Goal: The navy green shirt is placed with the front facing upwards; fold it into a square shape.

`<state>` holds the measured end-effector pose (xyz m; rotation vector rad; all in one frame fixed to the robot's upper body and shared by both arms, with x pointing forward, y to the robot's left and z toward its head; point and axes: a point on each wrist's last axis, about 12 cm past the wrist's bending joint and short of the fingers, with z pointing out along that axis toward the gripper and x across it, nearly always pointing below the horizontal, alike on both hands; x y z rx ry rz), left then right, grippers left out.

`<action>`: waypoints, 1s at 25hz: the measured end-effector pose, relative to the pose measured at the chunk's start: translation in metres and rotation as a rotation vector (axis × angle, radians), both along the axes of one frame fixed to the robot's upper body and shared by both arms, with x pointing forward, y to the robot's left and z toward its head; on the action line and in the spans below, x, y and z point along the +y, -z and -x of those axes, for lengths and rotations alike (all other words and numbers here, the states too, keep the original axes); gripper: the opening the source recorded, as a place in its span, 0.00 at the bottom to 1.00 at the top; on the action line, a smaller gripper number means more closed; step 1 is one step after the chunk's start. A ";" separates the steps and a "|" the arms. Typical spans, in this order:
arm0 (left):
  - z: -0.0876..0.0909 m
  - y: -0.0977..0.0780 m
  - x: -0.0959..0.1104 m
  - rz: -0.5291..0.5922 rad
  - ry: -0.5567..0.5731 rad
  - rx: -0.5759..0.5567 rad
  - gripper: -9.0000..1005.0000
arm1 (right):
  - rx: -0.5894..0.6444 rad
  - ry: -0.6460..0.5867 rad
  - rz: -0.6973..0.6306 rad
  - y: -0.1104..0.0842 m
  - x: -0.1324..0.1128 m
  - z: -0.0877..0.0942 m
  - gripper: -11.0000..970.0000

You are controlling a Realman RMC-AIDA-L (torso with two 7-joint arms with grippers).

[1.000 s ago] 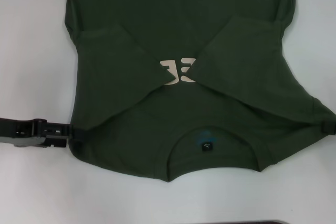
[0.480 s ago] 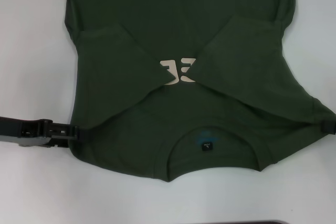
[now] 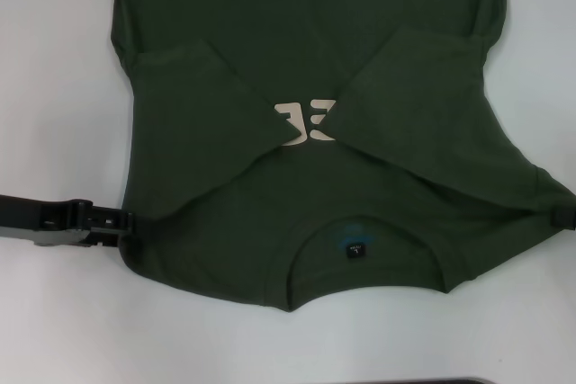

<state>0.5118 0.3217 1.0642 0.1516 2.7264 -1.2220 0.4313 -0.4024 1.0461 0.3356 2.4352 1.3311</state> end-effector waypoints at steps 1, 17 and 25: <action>0.000 0.000 0.000 0.000 -0.001 0.000 0.78 | -0.001 0.000 0.000 0.000 0.000 0.000 0.05; 0.000 0.003 -0.002 -0.005 0.000 0.005 0.49 | -0.007 -0.003 0.000 -0.001 0.001 -0.004 0.05; -0.001 0.003 -0.003 -0.011 0.015 -0.007 0.48 | -0.009 -0.006 -0.001 -0.002 0.002 -0.005 0.05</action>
